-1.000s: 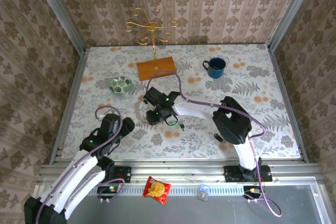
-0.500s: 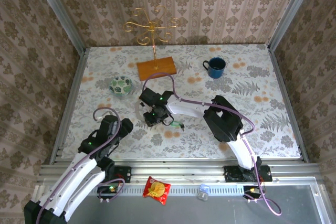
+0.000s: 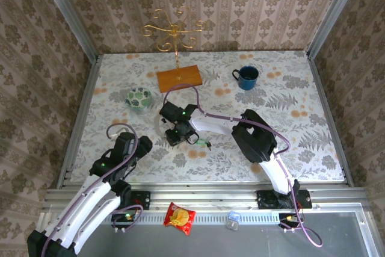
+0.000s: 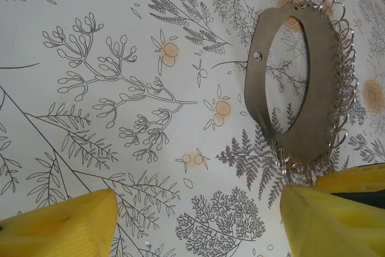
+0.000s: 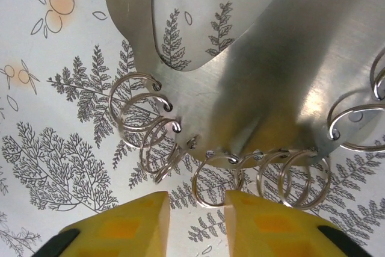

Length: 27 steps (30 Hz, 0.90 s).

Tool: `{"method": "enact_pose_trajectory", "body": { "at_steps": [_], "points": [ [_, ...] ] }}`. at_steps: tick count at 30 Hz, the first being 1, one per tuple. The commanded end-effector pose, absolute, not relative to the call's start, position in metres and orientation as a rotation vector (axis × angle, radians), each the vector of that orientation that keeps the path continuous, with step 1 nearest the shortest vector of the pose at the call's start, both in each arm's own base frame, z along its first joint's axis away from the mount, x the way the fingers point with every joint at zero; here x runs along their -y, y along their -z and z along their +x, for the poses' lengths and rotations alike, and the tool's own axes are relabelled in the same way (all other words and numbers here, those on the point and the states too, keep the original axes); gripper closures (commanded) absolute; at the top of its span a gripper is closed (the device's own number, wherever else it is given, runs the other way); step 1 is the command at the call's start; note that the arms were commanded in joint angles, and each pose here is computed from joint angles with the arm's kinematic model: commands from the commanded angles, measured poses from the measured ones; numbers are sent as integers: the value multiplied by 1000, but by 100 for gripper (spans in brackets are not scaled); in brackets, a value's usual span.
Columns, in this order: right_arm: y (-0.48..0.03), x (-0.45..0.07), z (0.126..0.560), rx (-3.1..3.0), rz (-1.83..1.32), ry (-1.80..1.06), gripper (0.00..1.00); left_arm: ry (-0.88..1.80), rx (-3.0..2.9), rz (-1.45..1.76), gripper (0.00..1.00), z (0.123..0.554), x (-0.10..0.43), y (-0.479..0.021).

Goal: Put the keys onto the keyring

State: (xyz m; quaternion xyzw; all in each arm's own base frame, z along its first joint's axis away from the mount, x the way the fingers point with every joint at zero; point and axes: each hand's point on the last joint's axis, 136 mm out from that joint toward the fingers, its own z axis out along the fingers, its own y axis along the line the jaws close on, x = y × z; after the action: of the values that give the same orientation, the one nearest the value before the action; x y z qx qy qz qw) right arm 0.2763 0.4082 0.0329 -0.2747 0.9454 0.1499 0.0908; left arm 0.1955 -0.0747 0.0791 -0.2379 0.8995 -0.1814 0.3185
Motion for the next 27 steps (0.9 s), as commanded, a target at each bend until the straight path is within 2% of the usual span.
{"method": "enact_pose_trajectory", "body": {
  "at_steps": [1, 5, 14, 22, 24, 27],
  "points": [
    [-70, -409, 276, -2738, -815, -467, 64, 456, -2372, -593, 28, 194, 73, -76],
    [-68, -418, 275, -2737, -791, -508, 60, 440, -2373, -601, 27, 193, 70, -75],
    [-46, -427, 286, -2776, -744, -455, 59, 446, -2363, -611, 27, 192, 70, -76],
    [-32, -424, 283, -2815, -757, -424, 68, 450, -2352, -613, 27, 194, 70, -78],
    [-30, -423, 282, -2821, -764, -421, 72, 451, -2348, -611, 27, 195, 70, -80],
    [-31, -424, 281, -2823, -769, -435, 83, 451, -2341, -599, 27, 196, 70, -83]
  ]
}}
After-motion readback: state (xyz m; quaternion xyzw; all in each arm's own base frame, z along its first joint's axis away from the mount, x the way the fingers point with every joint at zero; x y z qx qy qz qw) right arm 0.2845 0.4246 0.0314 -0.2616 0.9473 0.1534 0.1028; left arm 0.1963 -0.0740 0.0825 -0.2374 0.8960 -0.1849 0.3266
